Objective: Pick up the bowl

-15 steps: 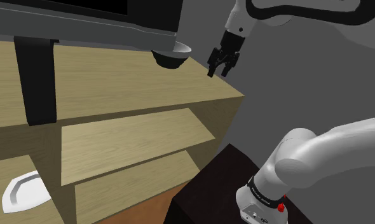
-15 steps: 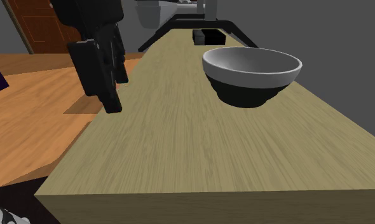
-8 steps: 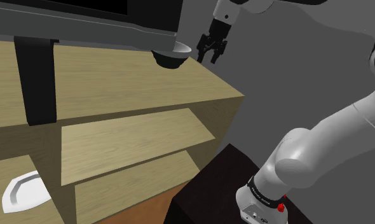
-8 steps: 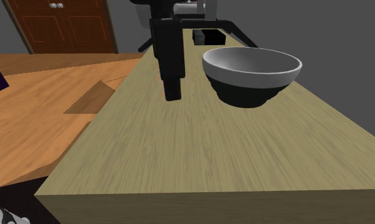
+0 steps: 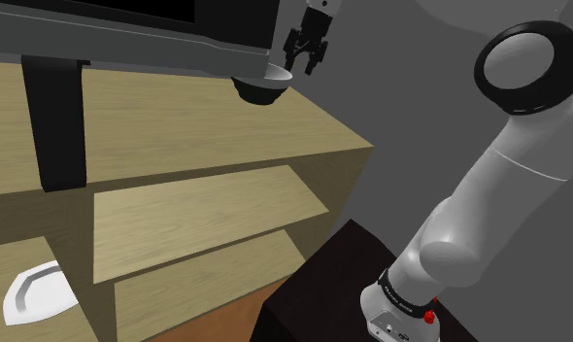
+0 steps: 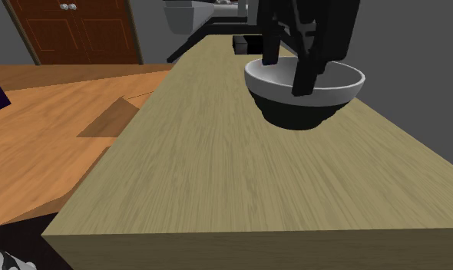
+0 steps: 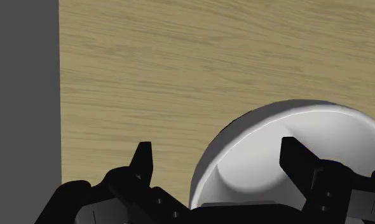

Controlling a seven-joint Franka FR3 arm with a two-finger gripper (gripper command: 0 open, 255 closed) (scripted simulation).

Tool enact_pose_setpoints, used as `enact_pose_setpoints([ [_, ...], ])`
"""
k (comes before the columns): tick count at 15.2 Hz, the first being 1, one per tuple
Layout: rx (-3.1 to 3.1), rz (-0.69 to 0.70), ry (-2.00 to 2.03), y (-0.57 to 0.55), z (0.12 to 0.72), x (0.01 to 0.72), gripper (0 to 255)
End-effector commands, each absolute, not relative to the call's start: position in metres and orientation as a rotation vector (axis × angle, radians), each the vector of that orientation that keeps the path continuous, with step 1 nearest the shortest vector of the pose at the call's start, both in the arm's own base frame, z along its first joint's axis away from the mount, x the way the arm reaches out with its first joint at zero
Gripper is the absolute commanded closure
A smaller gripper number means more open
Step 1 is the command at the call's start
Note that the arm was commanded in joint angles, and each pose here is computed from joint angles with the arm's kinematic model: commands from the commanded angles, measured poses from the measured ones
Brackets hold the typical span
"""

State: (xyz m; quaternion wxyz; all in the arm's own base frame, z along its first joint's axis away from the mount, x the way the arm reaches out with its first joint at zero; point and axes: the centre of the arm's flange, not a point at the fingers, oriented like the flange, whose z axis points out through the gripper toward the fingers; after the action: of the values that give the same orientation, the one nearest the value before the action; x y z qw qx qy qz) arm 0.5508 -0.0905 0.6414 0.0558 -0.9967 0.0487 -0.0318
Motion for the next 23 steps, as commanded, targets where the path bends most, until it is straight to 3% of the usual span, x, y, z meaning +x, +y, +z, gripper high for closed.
enact_pose_setpoints([
  [1,-3.02,-0.101,0.138,-0.099,0.647,0.574,0],
  [5,-3.012,-0.108,0.125,-0.111,0.659,0.614,0],
  [14,-3.012,-0.108,0.125,-0.111,0.619,0.614,0],
  [15,-3.012,-0.108,0.125,-0.11,0.618,0.614,255],
  [23,-3.013,-0.108,0.125,-0.11,0.619,0.614,255],
])
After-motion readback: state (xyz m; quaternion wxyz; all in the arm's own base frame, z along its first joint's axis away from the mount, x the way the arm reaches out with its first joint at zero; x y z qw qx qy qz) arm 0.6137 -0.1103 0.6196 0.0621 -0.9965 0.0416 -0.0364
